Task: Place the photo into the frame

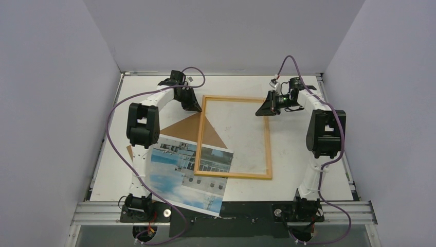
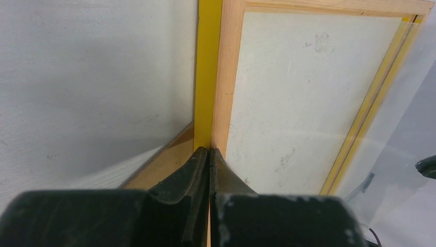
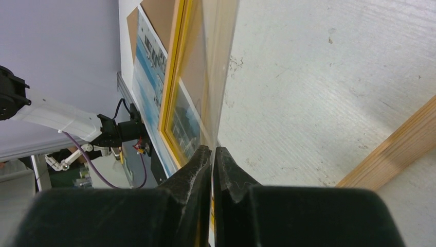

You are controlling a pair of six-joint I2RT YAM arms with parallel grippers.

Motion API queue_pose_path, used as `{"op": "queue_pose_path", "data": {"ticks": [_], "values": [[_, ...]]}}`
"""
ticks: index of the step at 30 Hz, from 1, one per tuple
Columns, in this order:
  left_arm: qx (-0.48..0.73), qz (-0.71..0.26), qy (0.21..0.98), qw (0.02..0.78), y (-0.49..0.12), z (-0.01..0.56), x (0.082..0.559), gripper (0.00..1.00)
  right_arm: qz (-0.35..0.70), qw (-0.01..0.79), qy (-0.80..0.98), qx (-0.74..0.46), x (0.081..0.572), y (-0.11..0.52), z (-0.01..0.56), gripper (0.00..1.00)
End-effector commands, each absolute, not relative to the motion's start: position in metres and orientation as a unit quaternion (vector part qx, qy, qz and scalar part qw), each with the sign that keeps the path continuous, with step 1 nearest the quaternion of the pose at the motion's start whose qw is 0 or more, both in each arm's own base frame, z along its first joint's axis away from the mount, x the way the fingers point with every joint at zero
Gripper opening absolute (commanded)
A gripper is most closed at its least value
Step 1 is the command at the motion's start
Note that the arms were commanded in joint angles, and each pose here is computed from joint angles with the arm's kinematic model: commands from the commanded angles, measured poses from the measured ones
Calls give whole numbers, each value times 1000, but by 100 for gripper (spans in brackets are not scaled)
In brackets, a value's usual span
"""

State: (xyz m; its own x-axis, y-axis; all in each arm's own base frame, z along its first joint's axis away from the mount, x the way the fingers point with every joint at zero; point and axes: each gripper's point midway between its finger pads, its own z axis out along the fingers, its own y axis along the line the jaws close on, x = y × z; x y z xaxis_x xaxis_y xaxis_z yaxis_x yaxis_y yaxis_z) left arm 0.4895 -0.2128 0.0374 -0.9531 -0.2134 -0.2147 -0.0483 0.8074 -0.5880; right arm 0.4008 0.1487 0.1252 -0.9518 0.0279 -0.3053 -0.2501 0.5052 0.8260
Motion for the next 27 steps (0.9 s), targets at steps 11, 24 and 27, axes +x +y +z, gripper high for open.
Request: {"op": "queue_pose_path", "data": {"ticks": [11, 24, 27], "values": [[-71, -283, 946, 142, -207, 23, 498, 0, 541, 174, 813, -128, 391, 167, 162, 0], [-75, -268, 950, 139, -201, 19, 497, 0, 559, 183, 790, -173, 374, 166, 184, 0], [-75, -268, 950, 139, -201, 19, 497, 0, 562, 186, 786, -180, 371, 167, 189, 0]]}}
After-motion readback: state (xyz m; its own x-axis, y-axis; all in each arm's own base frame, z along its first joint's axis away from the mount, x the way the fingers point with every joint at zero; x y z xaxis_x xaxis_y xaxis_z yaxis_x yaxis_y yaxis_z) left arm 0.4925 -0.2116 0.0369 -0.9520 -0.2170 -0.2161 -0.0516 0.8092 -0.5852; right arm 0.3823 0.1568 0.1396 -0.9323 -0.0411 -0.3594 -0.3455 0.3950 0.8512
